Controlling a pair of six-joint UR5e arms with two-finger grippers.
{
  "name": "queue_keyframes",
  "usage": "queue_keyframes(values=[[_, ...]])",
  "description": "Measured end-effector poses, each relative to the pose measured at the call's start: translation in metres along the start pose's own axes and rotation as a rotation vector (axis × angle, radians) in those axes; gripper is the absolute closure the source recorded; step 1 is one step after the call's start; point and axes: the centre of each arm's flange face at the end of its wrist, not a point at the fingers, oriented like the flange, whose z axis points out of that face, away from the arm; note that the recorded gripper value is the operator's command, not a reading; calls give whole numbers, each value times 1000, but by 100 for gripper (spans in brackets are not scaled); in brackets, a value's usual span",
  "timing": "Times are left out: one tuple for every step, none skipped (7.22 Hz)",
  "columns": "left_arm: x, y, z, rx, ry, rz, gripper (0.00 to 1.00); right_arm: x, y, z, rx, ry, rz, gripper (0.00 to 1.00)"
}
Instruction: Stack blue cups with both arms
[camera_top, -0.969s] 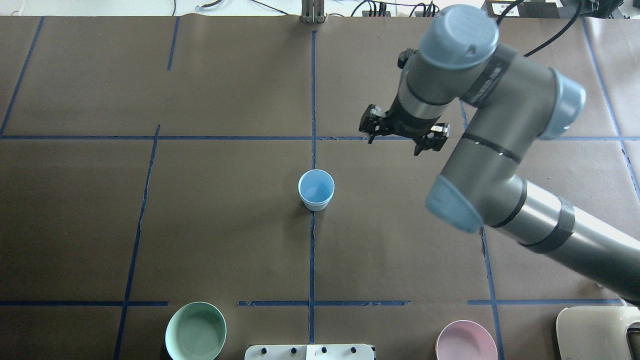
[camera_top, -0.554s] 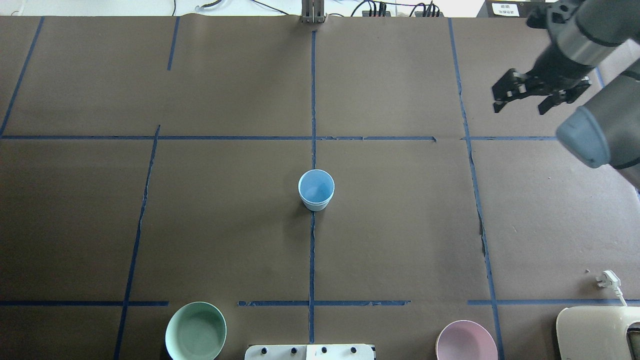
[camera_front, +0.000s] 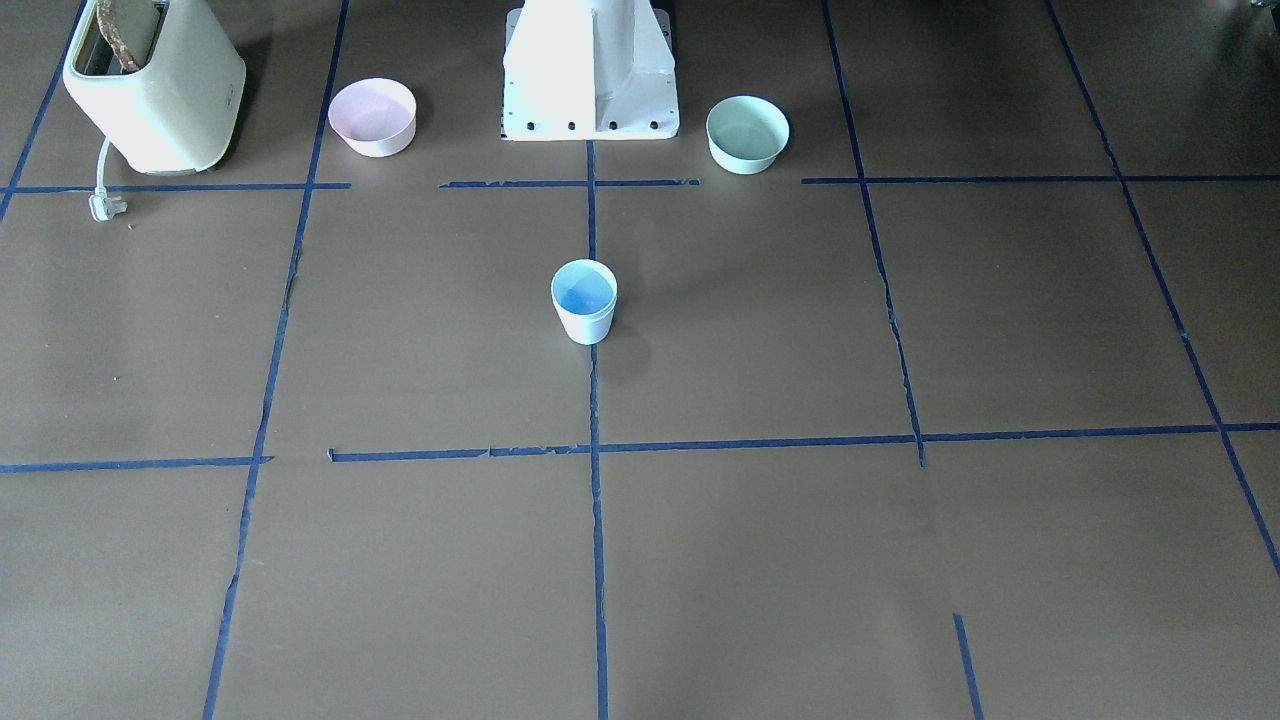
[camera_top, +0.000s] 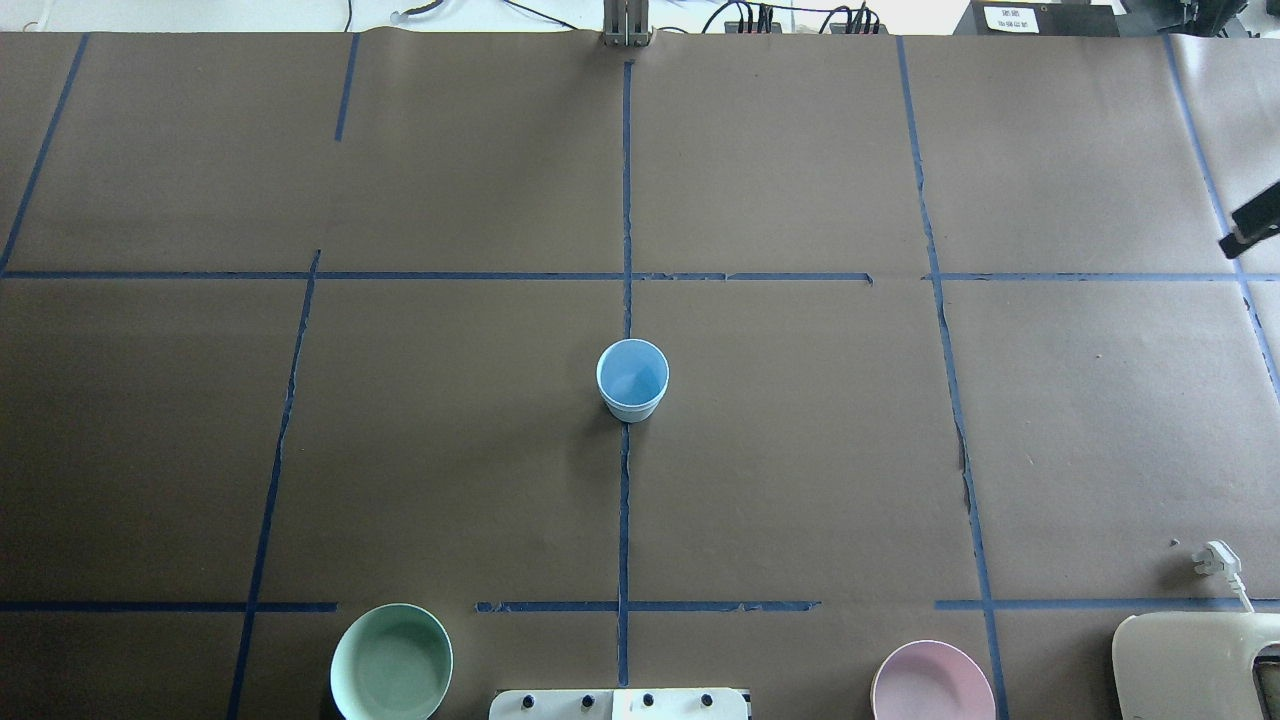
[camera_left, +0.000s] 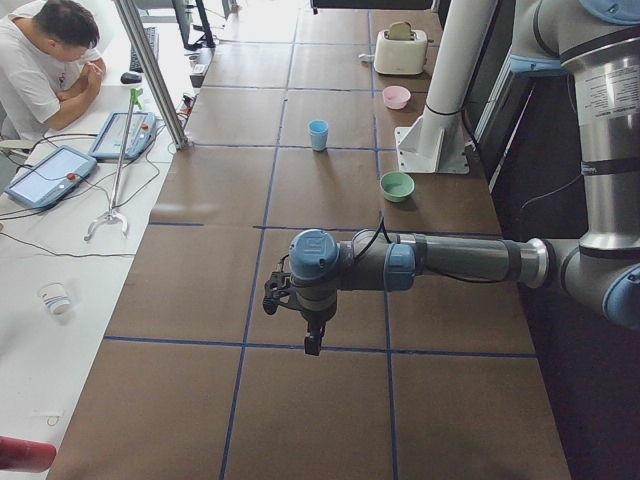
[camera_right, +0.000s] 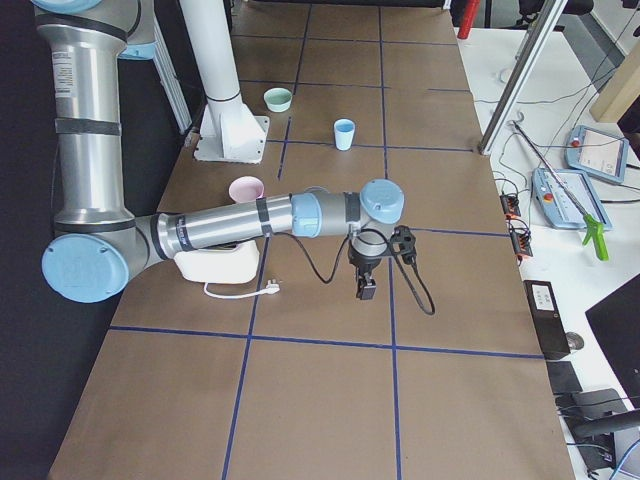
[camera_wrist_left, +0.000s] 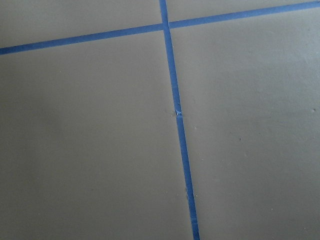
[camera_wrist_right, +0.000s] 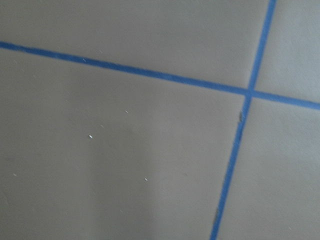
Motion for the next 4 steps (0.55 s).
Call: queue_keyframes(values=[[0,1,0,-1,-1,0,0,31,39,10,-14,-2,15,0],[-1,2,1,-4,-1,-1,0,47,64,17,-21,-3,29,0],[-1,3,2,-7,-1,-2,0,53,75,21,-22,-4,35,0],[-1,4,3,-8,0,-2,0,54,78,22,-22,-4,36,0]])
